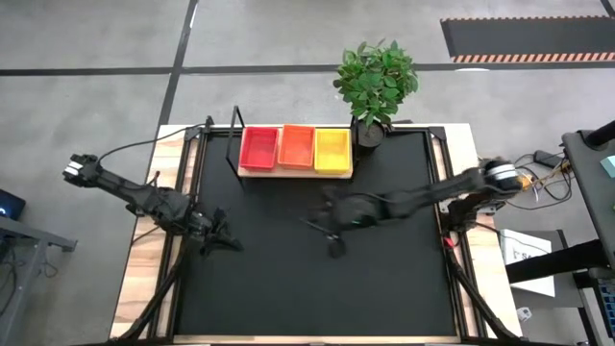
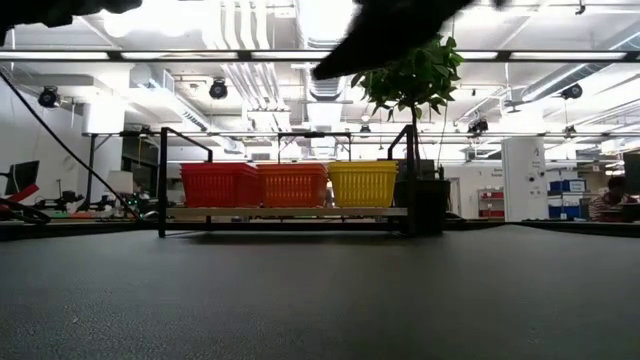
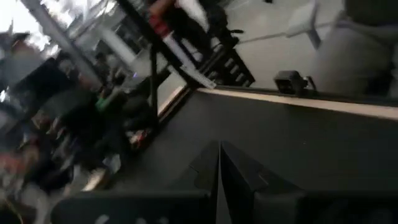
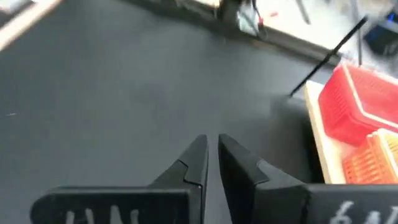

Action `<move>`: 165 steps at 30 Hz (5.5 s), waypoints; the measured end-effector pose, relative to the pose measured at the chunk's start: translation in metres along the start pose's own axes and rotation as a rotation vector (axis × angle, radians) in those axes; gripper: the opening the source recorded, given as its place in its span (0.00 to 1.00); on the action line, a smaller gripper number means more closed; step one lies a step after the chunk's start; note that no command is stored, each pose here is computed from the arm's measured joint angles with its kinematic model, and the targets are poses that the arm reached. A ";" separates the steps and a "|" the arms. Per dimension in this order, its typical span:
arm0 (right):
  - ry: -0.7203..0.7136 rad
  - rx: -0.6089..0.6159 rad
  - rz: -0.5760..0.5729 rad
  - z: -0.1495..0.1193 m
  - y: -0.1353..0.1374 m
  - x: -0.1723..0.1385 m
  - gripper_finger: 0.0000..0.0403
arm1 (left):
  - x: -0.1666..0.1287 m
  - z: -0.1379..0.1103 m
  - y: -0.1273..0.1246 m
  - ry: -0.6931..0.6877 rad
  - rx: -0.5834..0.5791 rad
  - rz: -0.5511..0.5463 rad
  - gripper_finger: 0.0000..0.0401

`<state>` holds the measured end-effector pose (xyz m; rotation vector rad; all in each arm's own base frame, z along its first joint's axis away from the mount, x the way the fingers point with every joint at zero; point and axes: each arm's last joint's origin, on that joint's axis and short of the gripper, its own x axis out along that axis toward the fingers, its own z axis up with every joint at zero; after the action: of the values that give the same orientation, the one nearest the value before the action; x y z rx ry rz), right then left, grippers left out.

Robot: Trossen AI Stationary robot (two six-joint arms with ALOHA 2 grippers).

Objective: Stack baskets on shelf by color
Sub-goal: Return to Home Position

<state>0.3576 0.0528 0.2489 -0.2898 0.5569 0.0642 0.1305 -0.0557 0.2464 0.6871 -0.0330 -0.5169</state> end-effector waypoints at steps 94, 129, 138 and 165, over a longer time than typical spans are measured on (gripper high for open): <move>-0.532 0.401 -0.122 -0.211 0.017 -0.173 0.07 | -0.018 -0.070 -0.053 0.019 -0.333 0.193 0.00; -0.530 0.403 -0.122 -0.211 0.017 -0.173 0.07 | -0.018 -0.071 -0.053 0.020 -0.333 0.192 0.00; -0.530 0.403 -0.122 -0.211 0.017 -0.173 0.07 | -0.018 -0.070 -0.053 0.020 -0.333 0.192 0.00; -0.530 0.402 -0.122 -0.211 0.017 -0.173 0.07 | -0.018 -0.070 -0.053 0.020 -0.333 0.192 0.00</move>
<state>0.1003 0.0115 0.1652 0.0895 0.0179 -0.0886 0.1051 -0.0398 0.1615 0.3581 0.0057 -0.3198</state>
